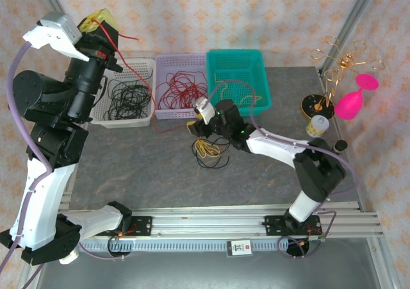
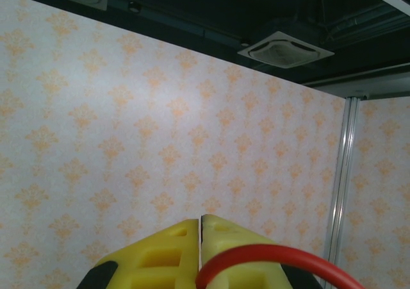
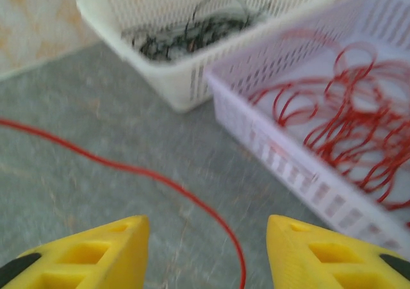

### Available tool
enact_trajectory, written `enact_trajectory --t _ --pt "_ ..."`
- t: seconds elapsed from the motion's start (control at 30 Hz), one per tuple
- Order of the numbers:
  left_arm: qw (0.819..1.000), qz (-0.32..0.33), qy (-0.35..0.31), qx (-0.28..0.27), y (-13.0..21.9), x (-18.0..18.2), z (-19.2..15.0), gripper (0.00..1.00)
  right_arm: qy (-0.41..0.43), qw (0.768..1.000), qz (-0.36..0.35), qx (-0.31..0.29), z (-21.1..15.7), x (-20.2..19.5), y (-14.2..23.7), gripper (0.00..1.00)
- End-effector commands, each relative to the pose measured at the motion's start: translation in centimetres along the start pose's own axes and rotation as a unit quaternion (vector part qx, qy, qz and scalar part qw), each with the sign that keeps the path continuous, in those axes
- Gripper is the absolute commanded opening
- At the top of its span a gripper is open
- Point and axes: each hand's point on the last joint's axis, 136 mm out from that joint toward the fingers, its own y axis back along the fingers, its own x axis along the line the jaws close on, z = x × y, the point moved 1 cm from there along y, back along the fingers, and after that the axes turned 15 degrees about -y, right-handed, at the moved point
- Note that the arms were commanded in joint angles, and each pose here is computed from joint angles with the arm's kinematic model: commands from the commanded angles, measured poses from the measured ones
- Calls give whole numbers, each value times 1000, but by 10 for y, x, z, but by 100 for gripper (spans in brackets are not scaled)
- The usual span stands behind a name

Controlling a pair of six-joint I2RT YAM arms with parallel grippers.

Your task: Untangle the cables

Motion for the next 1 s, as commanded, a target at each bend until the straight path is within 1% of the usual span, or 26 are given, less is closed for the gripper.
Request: enact_trajectory --t 0.0,0.17,0.3,0.37,0.47,0.53,0.57,0.6,0.67,0.73,0.87,0.97 --pt "1000 -4 -2 -14 7 0 17 0 0 999 26 36 -29 0 -12 51" --pt "1000 -8 1 -19 8 0 22 0 -16 999 -9 50 -40 -19 -34 49" --pt "1000 -11 2 -19 7 -1 24 0 -42 996 -66 51 -44 -44 -50 40" --pt "1000 -13 2 -18 7 -1 24 0 -54 995 -73 50 -47 -49 -55 39" --pt "1000 -12 1 -16 6 -2 22 0 -67 995 -61 44 -49 -48 -61 34" --pt "1000 -12 1 -15 6 -2 22 0 -74 994 -77 32 -46 -54 -63 31" --pt "1000 -13 1 -15 6 -2 22 0 -76 993 -85 27 -45 -57 -64 28" --pt "1000 -12 2 -15 6 -1 22 0 -76 993 -92 22 -43 -59 -64 23" --pt "1000 -12 1 -14 6 -2 21 0 -75 992 -100 14 -36 -61 -63 9" --pt "1000 -11 1 -10 7 -1 20 0 -72 992 -104 1 -25 -60 -58 0" --pt "1000 -6 0 -7 10 0 14 0 -69 989 -123 -34 4 -56 -35 0" --pt "1000 1 0 2 13 2 3 0 -60 987 -135 -67 32 -46 -5 0"
